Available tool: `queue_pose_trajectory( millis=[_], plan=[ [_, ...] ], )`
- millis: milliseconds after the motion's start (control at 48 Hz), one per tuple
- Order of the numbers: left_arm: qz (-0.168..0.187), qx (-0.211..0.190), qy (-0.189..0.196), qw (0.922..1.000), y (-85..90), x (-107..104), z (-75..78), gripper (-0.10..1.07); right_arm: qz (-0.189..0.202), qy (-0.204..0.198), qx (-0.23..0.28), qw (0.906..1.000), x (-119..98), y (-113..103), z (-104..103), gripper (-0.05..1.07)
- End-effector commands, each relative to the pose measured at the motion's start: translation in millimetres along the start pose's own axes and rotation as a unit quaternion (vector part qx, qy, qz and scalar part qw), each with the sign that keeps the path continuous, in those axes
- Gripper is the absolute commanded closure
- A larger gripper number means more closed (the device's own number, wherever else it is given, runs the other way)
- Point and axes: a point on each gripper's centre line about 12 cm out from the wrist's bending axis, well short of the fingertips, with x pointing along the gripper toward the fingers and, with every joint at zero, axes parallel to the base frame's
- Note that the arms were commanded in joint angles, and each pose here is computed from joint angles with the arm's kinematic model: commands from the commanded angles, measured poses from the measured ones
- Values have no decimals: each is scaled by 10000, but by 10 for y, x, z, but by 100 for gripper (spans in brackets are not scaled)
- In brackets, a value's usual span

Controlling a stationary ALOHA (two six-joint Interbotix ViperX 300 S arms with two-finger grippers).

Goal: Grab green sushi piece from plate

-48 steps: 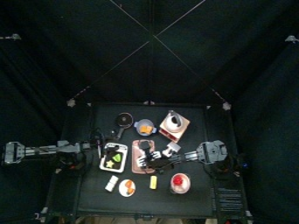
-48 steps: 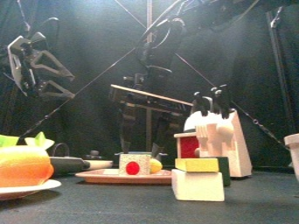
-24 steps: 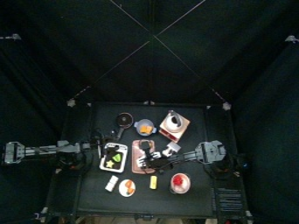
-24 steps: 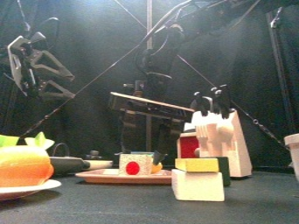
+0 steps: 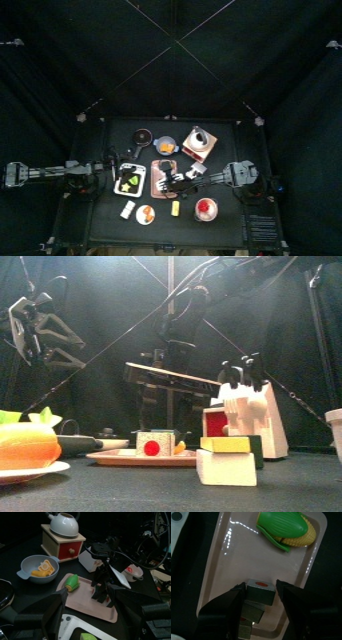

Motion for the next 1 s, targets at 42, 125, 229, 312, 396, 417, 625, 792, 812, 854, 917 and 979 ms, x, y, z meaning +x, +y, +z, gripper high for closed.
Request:
queue_pose_trajectory(
  millis=[42, 125, 229, 312, 396, 417, 625, 792, 812, 854, 917, 979],
  plan=[
    [-34, 19, -78, 10000, -19, 15, 55, 1, 136, -60, 112, 9998, -109, 38, 93, 25],
    [-29, 25, -79, 10000, -16, 15, 56, 1, 132, -67, 114, 9998, -107, 36, 101, 31],
    [-36, 19, -85, 10000, -20, 16, 61, 1, 152, -94, 96, 9998, -123, 47, 117, 35],
    [-26, 17, -80, 10000, -16, 15, 56, 1, 174, -165, 72, 9997, -157, 55, 156, 35],
    [-28, 18, -87, 10000, -17, 16, 62, 1, 200, -289, 37, 9994, -208, 69, 216, 35],
    [-31, 25, -86, 10000, -18, 16, 62, 1, 205, -314, 40, 9993, -225, 71, 229, 35],
    [-28, 18, -87, 10000, -17, 16, 62, 1, 179, -509, 9, 9985, -322, 96, 333, 35],
    [-26, 17, -80, 10000, -16, 15, 56, 1, 188, -595, 3, 9980, -369, 122, 379, 35],
    [-36, 19, -85, 10000, -20, 16, 61, 1, 186, -619, -2, 9979, -376, 126, 389, 35],
    [-29, 17, -79, 10000, -16, 15, 56, 1, 195, -636, -11, 9978, -386, 134, 391, 35],
    [-41, 18, -91, 9999, -21, 16, 63, 1, 218, -669, -11, 9975, -415, 146, 413, 35],
    [-29, 10, -87, 10000, -17, 16, 62, 1, 230, -693, -26, 9973, -434, 156, 413, 35]
  ],
)
